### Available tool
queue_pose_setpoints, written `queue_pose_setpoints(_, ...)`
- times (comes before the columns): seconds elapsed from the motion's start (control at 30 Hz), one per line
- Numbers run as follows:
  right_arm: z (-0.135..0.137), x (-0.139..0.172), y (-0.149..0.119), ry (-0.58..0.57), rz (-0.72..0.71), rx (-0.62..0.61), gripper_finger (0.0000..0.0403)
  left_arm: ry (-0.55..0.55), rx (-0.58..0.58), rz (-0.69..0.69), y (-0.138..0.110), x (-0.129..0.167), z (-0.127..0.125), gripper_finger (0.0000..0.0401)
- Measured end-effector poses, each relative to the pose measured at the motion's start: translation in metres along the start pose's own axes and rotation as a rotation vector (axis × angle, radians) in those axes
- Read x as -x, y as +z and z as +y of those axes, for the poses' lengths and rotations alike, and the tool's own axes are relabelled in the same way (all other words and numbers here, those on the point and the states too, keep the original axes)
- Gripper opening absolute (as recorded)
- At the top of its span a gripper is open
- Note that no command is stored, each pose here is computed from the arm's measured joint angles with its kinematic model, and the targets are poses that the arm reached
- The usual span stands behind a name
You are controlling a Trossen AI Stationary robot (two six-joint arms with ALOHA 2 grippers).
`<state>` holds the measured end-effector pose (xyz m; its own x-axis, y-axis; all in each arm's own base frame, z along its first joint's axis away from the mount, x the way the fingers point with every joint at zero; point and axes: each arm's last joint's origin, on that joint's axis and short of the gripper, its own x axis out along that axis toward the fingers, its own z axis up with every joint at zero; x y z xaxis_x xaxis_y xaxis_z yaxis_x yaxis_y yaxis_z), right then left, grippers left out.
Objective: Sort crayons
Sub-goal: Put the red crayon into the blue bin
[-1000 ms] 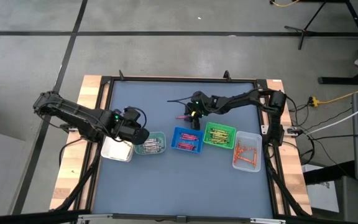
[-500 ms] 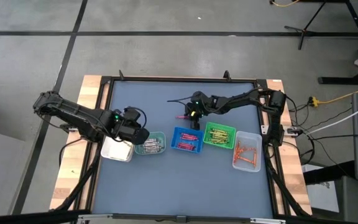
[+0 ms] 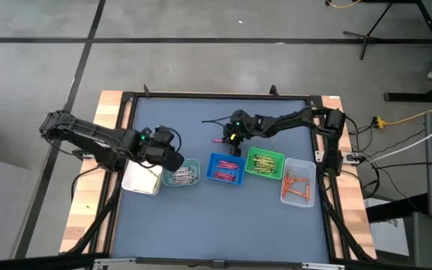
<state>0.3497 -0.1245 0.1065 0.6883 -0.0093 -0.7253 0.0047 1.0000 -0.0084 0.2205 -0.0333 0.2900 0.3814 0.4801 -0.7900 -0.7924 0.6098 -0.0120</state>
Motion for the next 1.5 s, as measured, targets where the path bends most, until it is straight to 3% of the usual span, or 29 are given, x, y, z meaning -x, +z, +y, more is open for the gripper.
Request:
queue_pose_setpoints(0.2,0.0,0.0,0.0,0.0,0.001,-0.002,0.0012,-0.026,-0.046,-0.001,0.019,-0.012,0.005,0.0088)
queue_pose_setpoints(0.53,0.0,0.0,0.0,0.001,0.002,-0.003,0.0015,-0.143,-0.206,0.124,0.046,-0.034,0.026,0.0088)
queue_pose_setpoints(0.87,0.0,0.0,0.0,0.003,0.001,-0.002,0.0014,-0.206,-0.337,0.173,0.063,-0.047,0.049,0.0088)
queue_pose_setpoints(1.13,0.0,0.008,0.006,-0.01,-0.026,0.004,0.001,-0.221,-0.345,0.183,0.072,-0.053,0.063,0.0088)
queue_pose_setpoints(1.5,0.002,0.052,0.041,-0.036,-0.191,0.003,0.0011,-0.189,-0.295,0.183,0.078,-0.058,0.075,0.0089)
